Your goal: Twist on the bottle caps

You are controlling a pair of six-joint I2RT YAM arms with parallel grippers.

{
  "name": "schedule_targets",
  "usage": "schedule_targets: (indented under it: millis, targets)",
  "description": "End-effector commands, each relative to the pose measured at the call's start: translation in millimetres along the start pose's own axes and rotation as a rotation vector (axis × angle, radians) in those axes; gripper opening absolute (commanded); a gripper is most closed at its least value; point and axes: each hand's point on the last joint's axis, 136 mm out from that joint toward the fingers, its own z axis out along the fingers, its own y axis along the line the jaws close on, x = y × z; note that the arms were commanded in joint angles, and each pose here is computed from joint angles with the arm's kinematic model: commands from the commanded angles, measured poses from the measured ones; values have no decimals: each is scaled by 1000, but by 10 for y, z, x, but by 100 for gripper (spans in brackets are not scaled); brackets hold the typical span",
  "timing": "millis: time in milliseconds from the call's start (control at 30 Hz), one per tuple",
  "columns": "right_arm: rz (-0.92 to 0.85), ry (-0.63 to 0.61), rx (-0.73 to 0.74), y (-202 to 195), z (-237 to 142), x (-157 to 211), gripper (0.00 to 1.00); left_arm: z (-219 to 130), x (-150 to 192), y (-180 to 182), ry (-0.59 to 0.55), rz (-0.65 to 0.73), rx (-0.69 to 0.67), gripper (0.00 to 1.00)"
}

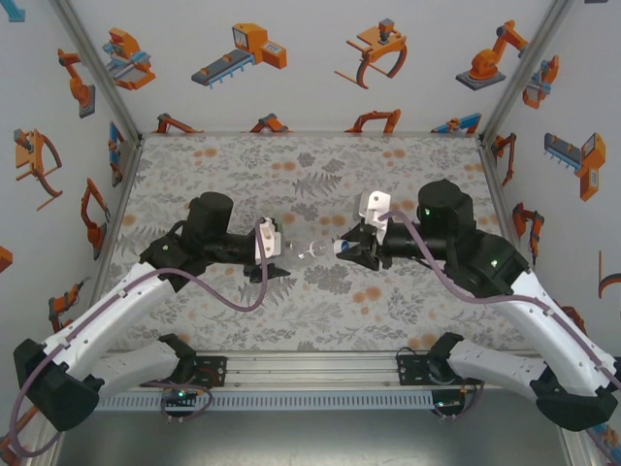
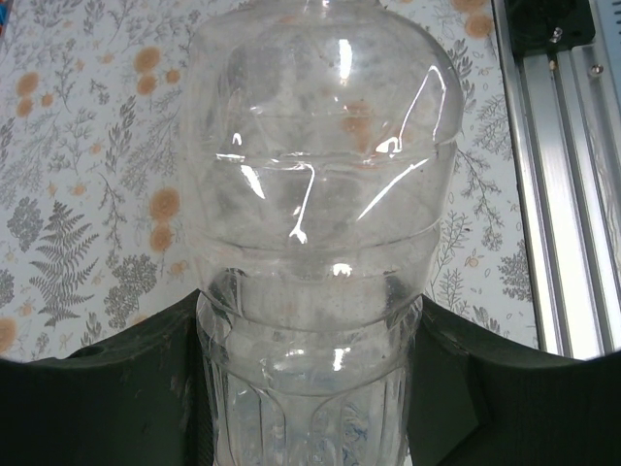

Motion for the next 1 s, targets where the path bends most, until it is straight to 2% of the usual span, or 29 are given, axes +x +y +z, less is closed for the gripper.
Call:
schedule_targets:
  millis: [0,267,967]
  targets:
    - [-71,-22,-34,62,34,-88,0,0,-56,-64,-15,28,42,0]
    - [-92,-11,-60,93,194,-75,0,16,-89,-128,-35,29,75,0]
    - [-118,35,-201,334,312,57,0,25,-115,-193,-38,31,109,0]
